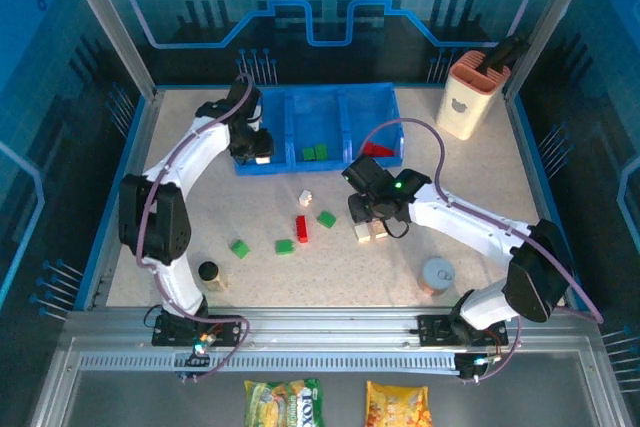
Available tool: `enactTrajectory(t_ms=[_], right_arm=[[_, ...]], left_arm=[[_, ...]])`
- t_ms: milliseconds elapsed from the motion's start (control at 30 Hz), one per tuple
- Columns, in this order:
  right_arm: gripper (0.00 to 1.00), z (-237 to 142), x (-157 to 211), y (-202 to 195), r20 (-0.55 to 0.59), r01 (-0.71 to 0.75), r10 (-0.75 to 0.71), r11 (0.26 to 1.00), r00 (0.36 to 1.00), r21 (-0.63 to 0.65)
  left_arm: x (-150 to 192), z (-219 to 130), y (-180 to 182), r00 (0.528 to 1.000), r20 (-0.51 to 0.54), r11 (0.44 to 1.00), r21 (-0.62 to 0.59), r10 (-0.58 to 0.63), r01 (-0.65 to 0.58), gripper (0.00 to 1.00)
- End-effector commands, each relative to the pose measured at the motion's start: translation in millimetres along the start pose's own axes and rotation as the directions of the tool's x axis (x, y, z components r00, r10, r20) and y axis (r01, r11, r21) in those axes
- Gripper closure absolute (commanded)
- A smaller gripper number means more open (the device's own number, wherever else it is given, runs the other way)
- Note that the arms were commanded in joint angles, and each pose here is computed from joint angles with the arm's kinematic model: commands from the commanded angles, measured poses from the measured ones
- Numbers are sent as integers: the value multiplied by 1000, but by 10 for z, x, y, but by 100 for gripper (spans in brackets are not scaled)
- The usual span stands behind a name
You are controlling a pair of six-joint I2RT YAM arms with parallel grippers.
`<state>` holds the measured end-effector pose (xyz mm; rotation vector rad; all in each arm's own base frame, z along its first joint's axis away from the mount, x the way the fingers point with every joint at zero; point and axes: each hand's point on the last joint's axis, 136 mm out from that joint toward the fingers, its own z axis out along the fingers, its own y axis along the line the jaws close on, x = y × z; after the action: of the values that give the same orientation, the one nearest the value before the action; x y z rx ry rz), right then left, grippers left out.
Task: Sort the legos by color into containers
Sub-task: Place the lego in the container.
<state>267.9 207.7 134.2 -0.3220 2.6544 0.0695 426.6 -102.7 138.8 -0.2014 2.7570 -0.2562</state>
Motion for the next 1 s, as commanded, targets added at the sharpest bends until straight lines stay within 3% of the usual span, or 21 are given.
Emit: enactTrajectory(t_ms=[0,367,700,967], right_arm=[[52,-67,37,-84,1,15,-15,999,1000,33],[52,-68,90,-170,-19,28,-27,997,999,65],[52,8,200,-174,-54,18,-15,998,998,64],[51,34,257,-214,-67,20,-15,996,998,82]], left_arm=[[-122,93,98,1000,-23,999,-48,20,-21,65],[-468,662,177,999,-35,994,-110,8,-12,64],[-431,1119,306,996,-92,990,-144,0,-13,64],[-379,1226,327,994,-109,991,-136,-10,-5,61]])
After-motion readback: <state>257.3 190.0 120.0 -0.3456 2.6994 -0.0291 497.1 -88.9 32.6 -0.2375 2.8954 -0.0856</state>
